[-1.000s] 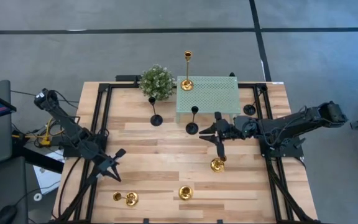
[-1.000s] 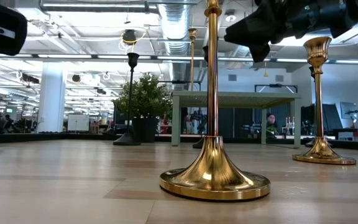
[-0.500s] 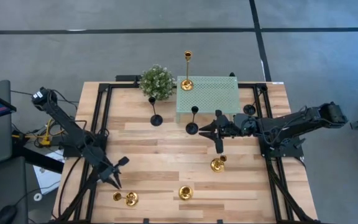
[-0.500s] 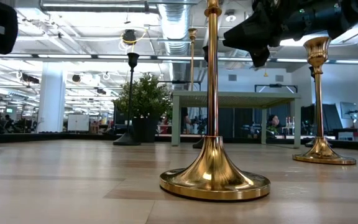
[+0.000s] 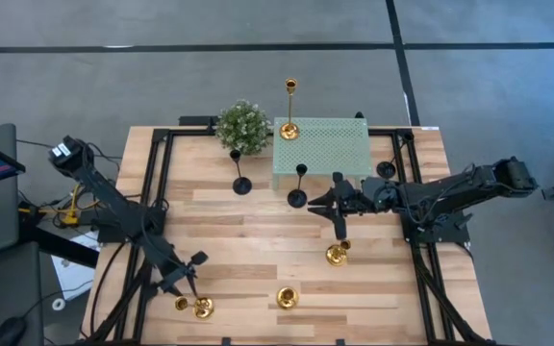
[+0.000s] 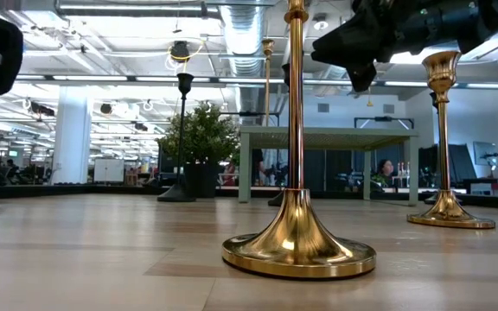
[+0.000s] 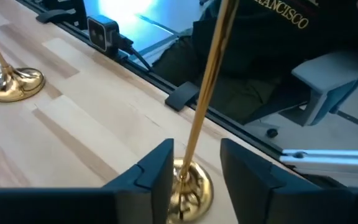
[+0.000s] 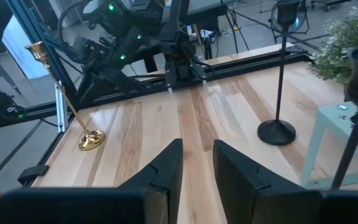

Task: Pick & Place candle stick holders
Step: Put the gold candle holder on the shelf

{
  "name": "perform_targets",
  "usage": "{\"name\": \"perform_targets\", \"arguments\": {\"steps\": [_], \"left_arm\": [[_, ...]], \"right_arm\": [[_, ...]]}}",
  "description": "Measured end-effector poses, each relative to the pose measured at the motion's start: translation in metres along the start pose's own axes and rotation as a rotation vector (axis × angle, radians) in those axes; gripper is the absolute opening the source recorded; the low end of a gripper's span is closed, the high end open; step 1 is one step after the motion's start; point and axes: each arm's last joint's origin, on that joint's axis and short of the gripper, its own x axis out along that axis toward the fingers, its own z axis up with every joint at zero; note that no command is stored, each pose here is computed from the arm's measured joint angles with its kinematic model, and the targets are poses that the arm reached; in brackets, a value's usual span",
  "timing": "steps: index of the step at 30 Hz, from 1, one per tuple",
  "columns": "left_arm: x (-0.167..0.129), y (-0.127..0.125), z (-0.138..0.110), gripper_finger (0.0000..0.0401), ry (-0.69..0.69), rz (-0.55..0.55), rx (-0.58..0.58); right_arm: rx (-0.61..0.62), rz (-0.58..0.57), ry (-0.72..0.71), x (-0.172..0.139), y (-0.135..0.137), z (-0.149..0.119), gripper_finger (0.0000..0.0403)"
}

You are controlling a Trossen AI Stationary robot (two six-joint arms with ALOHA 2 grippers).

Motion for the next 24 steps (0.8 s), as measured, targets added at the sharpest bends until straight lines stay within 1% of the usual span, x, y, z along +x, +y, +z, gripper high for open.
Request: {"name": "perform_targets", "arguments": {"steps": [3, 6, 11, 14, 19, 24], "left_arm": [[0.007, 0.001, 0.000, 0.0152, -0.020, 0.000, -0.012], [0.014, 0.002, -0.003, 0.0165, -0.011, 0.000, -0.017], [0.023, 0.004, -0.005, 0.0175, -0.028, 0.000, -0.014], [0.028, 0.005, -0.006, 0.0175, -0.045, -0.002, -0.011], [0.034, 0.005, -0.008, 0.0169, -0.055, -0.039, -0.038], [0.035, 0.005, -0.008, 0.0150, -0.064, -0.045, -0.058]], "right_arm": [[0.000, 0.000, 0.000, 0.000, 0.000, 0.000, 0.0081], [0.000, 0.000, 0.000, 0.000, 0.000, 0.000, 0.0081], [0.000, 0.000, 0.000, 0.000, 0.000, 0.000, 0.0081], [0.000, 0.000, 0.000, 0.000, 0.000, 0.000, 0.0081], [0.000, 0.000, 0.000, 0.000, 0.000, 0.000, 0.0081], [0.000, 0.000, 0.000, 0.000, 0.000, 0.000, 0.0081]]}}
